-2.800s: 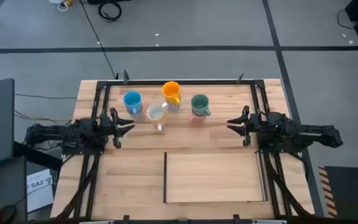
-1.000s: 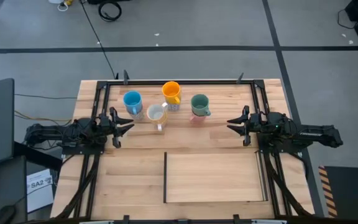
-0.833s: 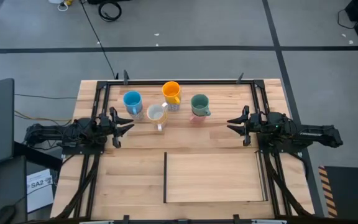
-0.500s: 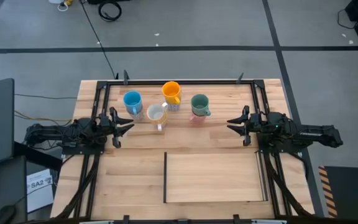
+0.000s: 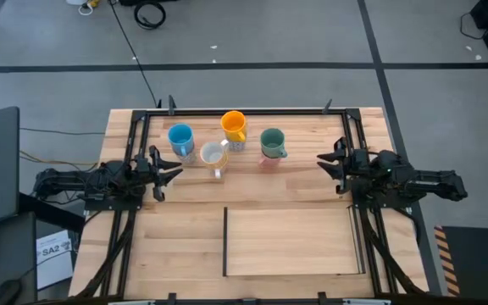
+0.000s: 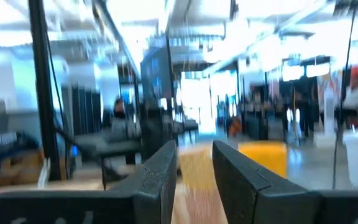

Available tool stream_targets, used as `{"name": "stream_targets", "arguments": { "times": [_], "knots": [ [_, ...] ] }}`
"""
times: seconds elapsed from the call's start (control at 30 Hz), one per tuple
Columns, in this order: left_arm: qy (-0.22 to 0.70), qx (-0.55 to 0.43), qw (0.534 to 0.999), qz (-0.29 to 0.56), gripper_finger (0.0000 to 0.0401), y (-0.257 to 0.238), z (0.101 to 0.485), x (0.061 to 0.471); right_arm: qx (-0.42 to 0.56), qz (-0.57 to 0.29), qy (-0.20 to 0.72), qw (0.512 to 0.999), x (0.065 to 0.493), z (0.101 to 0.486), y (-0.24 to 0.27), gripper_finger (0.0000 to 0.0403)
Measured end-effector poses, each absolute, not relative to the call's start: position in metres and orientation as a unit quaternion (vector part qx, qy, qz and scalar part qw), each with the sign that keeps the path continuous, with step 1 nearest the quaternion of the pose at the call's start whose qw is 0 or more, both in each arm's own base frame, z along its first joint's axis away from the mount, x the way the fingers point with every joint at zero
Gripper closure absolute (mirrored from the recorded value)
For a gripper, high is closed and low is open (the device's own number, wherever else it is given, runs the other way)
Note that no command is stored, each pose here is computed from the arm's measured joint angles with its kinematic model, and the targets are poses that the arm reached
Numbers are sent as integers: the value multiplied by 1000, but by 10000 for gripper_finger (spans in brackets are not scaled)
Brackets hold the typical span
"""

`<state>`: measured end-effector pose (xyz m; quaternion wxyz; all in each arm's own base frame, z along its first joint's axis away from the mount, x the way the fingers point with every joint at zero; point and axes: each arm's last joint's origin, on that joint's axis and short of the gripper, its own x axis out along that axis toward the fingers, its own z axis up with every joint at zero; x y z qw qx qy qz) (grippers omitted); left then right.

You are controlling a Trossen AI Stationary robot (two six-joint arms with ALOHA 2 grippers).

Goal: Place coffee mugs
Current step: Put the green mug on the shelf

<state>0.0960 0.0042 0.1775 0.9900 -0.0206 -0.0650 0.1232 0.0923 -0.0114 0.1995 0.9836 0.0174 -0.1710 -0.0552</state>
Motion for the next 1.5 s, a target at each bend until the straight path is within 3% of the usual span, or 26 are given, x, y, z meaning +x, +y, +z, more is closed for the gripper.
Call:
{"name": "stream_targets", "arguments": {
  "times": [0.23,0.37,0.53,0.83,1.03,1.3,1.5],
  "knots": [
    [-66,-31,990,122,299,4,177,96,25,-55,-244,968,86,213,-11,292],
    [-66,-31,990,122,299,4,177,96,61,-95,-256,960,85,214,-14,284],
    [-66,-31,990,122,299,4,177,96,96,-142,-263,949,84,214,-17,242],
    [-66,-31,990,122,299,4,177,96,118,-144,-296,937,83,221,-17,164],
    [-66,-31,990,123,299,4,177,96,110,-171,-255,945,94,259,-20,162],
    [-66,-31,990,123,299,4,177,96,88,-298,-88,947,132,321,-33,162],
    [-66,-31,990,123,299,4,177,96,107,-342,-5,934,169,355,-51,162]
  ]
}}
